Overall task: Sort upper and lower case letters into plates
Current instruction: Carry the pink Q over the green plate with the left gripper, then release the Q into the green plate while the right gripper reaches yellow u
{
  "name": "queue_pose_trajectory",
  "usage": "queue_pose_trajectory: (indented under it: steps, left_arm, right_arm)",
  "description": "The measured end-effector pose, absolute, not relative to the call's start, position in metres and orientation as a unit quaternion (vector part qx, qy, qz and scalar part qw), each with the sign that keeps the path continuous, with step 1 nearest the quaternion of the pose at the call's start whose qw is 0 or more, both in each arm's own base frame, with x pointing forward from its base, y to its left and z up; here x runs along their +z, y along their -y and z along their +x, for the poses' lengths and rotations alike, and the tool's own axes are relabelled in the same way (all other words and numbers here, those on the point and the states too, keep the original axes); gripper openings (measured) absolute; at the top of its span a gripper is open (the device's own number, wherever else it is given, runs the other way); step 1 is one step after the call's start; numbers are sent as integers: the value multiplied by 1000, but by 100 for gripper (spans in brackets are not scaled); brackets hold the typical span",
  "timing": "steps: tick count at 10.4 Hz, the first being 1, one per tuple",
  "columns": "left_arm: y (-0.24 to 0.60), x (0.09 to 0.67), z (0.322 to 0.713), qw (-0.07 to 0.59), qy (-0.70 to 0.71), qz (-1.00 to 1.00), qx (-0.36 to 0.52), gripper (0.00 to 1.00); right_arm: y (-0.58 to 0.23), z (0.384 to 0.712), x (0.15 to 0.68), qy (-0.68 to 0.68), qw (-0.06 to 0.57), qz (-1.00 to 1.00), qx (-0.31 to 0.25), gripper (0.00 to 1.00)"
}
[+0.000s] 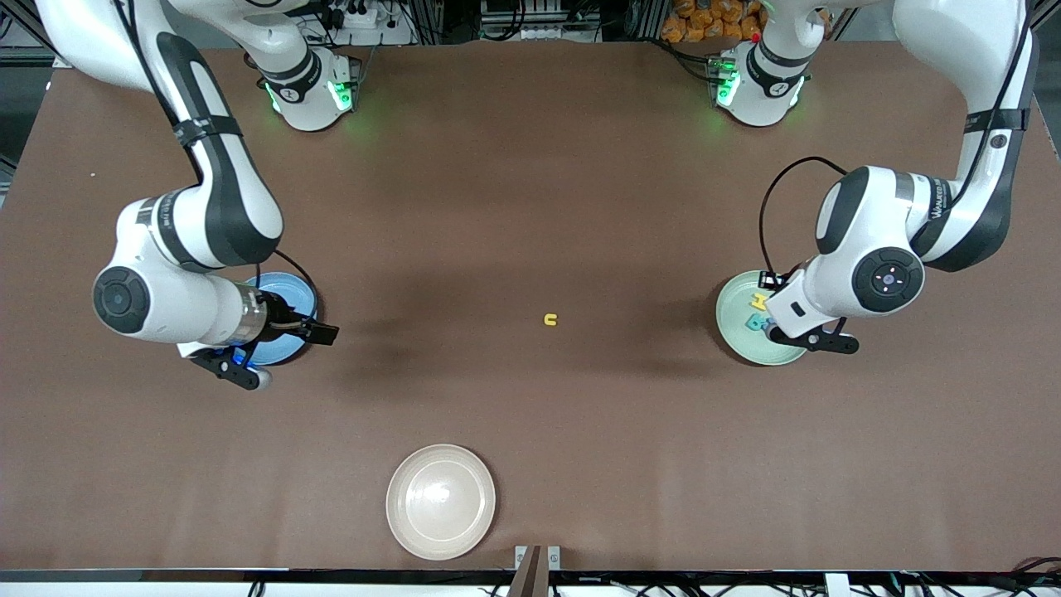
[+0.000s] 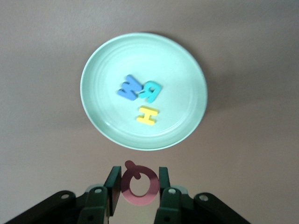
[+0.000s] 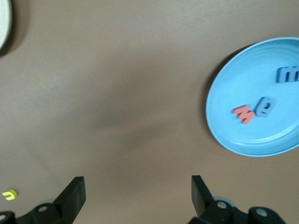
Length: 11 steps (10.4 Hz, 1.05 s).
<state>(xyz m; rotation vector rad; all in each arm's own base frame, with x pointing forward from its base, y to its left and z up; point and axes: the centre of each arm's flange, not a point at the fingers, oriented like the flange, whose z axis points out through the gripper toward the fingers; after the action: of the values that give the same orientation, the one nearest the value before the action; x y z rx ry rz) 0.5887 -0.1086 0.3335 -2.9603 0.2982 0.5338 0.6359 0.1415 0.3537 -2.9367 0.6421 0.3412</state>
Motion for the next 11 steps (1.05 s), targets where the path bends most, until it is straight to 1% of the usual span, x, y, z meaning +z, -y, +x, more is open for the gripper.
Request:
queue_pose_trajectory:
  steps: [4, 9, 10, 11]
  left_arm:
    - [71, 315, 587, 55, -115, -972, 199, 37]
    - [95, 287, 589, 55, -138, -970, 195, 37]
    - [103, 280, 589, 59, -146, -968, 194, 37]
    - [108, 278, 591, 62, -153, -968, 188, 43]
  right_arm:
    - [-190, 631, 350, -231, 67, -966, 97, 100]
    - [-259, 615, 339, -250, 67, -962, 88, 100]
    - [-274, 609, 338, -252, 65, -961, 90, 100]
    - [-292, 602, 335, -259, 64, -960, 88, 100]
